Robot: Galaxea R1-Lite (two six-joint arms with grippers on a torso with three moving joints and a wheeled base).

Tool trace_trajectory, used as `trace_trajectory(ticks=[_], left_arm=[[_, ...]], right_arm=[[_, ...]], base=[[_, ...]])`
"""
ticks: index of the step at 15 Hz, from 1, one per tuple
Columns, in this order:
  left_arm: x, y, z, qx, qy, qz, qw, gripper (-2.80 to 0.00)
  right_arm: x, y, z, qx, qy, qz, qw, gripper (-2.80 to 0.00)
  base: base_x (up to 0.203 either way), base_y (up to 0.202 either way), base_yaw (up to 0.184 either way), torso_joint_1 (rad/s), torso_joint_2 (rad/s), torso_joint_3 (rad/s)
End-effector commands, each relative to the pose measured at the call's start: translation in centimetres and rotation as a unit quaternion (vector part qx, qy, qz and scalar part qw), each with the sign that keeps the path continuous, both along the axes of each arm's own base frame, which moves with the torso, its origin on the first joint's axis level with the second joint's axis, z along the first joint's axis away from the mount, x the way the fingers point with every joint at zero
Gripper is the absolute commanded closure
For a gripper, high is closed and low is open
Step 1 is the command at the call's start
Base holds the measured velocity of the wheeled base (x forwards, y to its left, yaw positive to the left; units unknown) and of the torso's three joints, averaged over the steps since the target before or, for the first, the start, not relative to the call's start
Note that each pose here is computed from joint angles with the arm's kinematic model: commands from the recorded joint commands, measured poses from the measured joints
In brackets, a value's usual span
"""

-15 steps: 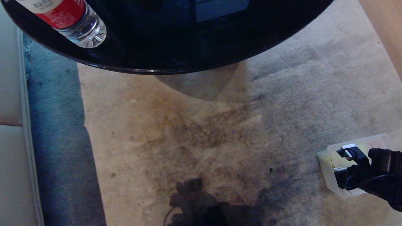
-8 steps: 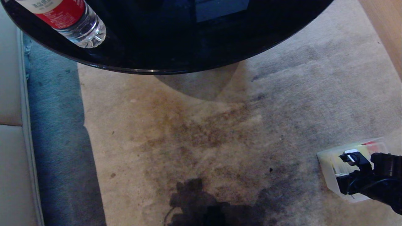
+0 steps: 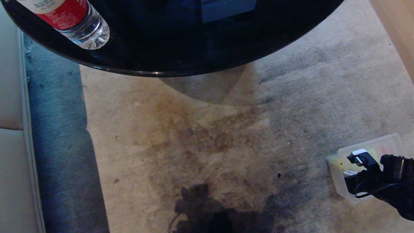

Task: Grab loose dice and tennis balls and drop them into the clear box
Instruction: Close the lid

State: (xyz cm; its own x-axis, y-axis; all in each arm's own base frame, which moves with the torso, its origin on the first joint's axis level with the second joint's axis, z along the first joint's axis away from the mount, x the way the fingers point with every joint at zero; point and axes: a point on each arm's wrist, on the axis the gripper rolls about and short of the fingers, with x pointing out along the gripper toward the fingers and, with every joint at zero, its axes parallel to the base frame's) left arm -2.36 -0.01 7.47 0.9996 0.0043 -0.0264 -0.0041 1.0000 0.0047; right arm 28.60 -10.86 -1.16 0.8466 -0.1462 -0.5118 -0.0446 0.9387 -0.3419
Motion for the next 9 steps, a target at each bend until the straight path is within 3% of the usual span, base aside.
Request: trace_trajectory(ticks=[1, 9], left_arm=[[0.0, 0.0, 0.0, 0.0, 0.001, 0.0, 1.0, 0.0], [0.0, 0.0, 0.0, 0.0, 0.0, 0.0, 1.0, 0.0]], right_arm=[[-0.1, 0.0, -0.5, -0.004, 0.007, 0.01, 1.0, 0.0], [-1.7, -0.4, -0.6, 0.002, 0.027, -0.007, 1.0, 0.0]], base=[[0.0, 0.0, 0.0, 0.0, 0.0, 0.0], [0.0, 0.0, 0.0, 0.0, 0.0, 0.0]])
